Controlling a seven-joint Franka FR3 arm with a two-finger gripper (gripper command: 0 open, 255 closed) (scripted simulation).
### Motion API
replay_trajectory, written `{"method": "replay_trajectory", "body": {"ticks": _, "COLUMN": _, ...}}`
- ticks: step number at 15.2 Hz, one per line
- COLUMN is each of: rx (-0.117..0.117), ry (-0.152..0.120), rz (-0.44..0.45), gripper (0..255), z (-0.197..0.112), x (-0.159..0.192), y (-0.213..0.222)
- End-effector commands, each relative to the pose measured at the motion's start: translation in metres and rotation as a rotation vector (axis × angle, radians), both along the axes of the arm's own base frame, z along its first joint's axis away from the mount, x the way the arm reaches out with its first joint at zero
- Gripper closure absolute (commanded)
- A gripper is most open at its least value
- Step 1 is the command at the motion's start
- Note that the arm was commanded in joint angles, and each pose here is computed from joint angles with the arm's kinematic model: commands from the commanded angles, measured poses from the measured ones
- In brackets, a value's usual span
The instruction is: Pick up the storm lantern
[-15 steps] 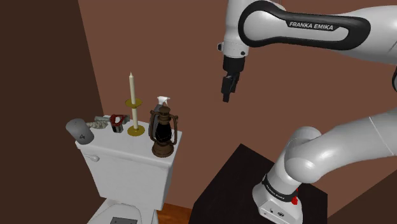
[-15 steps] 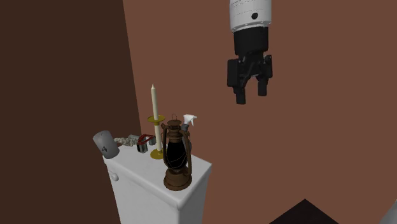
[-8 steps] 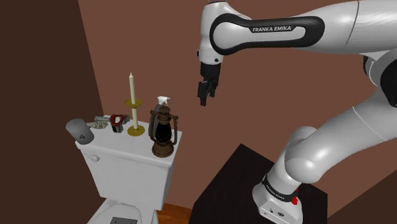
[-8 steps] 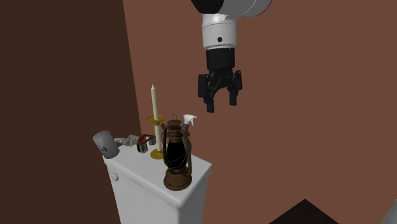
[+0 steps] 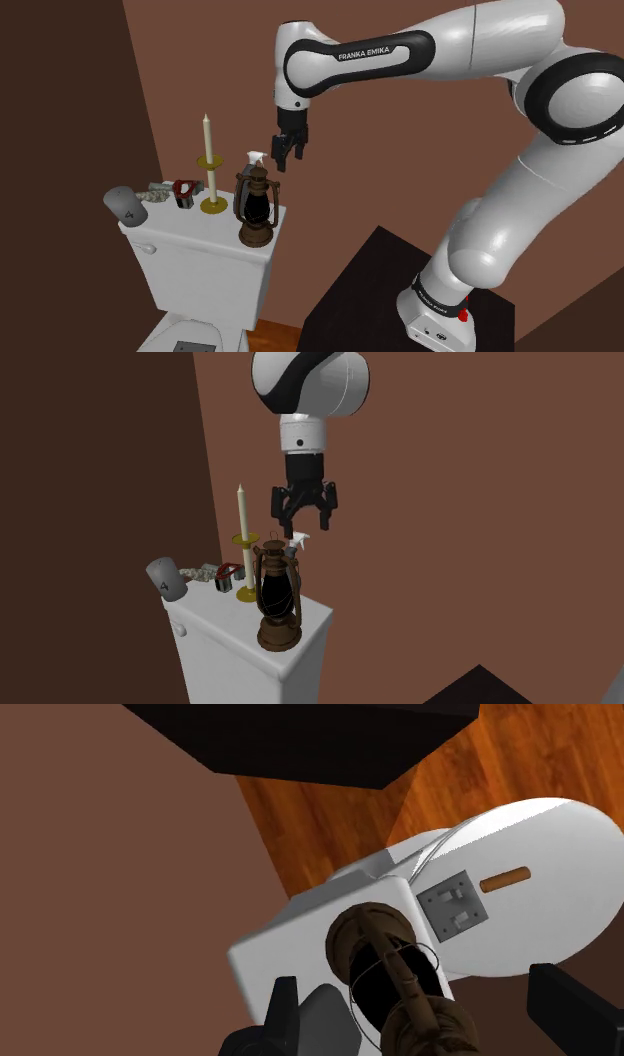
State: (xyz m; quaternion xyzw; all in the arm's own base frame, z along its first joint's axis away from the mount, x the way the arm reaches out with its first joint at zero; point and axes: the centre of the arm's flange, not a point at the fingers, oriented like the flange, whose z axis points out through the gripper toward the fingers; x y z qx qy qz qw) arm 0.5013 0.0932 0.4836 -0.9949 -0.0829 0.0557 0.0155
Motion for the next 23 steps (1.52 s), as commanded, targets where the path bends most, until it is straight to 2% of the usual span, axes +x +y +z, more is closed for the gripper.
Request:
{"method": "replay_trajectory", "body": {"ticks": 1, "rx": 0.012, "ry": -0.003, "rz": -0.004, "gripper": 0, "z": -0.012, "x": 0.021, "y": 0.010}}
{"method": "replay_trajectory", "body": {"ticks": 9, "rx": 0.055, "ry": -0.010, "rz": -0.016, "gripper": 0, "z": -0.052, "x": 0.100, "y": 0.046}}
{"method": "replay_trajectory", "body": {"ticks": 18, "rx": 0.055, "ry": -0.010, "rz": -0.016, "gripper": 0, "z": -0.092, "x": 0.100, "y": 0.046}}
{"method": "replay_trajectory", "body": {"ticks": 19, "rx": 0.055, "ry": -0.010, "rz": -0.017, "gripper": 255, "z": -0.092, "x": 0.100, "y": 0.045}}
{"method": "replay_trajectory", "body": {"ticks": 23, "rx": 0.055, "ry": -0.010, "rz": -0.016, "gripper": 255, "z": -0.092, "x": 0.099, "y": 0.046}}
